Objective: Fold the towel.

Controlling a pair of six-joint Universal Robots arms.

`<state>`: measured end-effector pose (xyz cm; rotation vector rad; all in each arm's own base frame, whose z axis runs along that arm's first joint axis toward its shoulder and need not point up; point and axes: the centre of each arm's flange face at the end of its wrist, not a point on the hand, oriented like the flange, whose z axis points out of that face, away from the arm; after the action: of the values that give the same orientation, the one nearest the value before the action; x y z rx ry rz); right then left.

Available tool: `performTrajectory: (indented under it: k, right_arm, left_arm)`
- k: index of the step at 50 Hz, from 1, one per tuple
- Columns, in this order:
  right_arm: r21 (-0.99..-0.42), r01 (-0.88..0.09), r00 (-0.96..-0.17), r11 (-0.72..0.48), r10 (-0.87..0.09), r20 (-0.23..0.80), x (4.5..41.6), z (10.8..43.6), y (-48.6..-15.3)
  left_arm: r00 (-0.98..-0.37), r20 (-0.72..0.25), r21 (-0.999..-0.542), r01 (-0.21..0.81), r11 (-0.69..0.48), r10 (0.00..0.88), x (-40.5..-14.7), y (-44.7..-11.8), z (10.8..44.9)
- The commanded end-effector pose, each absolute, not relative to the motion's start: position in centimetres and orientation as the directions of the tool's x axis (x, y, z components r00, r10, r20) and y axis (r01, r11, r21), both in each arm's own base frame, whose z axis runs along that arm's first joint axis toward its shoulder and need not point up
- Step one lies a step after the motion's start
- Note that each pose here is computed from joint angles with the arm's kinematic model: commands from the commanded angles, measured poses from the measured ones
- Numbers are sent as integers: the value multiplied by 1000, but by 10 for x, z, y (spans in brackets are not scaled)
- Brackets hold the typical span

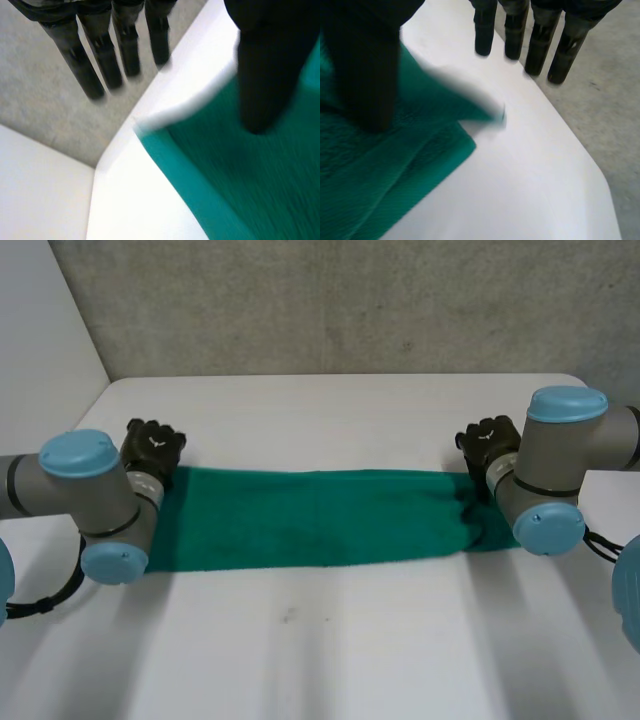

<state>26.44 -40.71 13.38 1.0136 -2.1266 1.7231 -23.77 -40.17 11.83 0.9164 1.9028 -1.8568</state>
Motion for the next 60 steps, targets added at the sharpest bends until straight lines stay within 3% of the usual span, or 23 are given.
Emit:
performTrajectory:
  k: [1,6,12,24,39,46,51,52,54,56,60]
  right_arm:
    - [-850,-520,-837,82,-246,488,255,162,-413]
    - [-889,-455,-864,46,-264,428,252,198,-393]
    - [-890,-454,-846,50,-340,412,248,209,-366]
    - [-854,-471,-842,223,-403,359,212,170,-335]
    - [-814,-466,-848,347,-439,298,195,117,-343]
    - [-815,-458,-866,355,-387,317,173,114,-358]
    - [-806,-489,-863,333,-318,392,151,134,-368]
    - [-771,-550,-833,322,-272,481,126,147,-375]
    - [-748,-579,-815,325,-260,517,117,149,-378]
    - [-631,-698,-711,339,-227,665,85,153,-387]
    - [-503,-794,-584,341,-195,788,66,164,-396]
  left_arm:
    - [-746,-636,-771,623,-130,198,-245,-398,133]
    - [-753,-632,-775,615,-146,183,-243,-390,151]
    - [-755,-630,-777,613,-144,183,-238,-375,165]
    - [-750,-628,-777,617,-123,209,-232,-343,172]
    - [-740,-628,-775,621,-113,242,-236,-331,164]
    - [-737,-628,-774,625,-102,251,-235,-326,162]
    - [-738,-628,-774,625,-102,248,-233,-323,165]
    - [-738,-628,-774,625,-99,247,-232,-323,164]
    - [-739,-628,-774,626,-97,244,-230,-322,166]
    - [-740,-628,-774,625,-97,242,-229,-321,167]
    - [-740,-628,-774,627,-91,242,-227,-317,168]
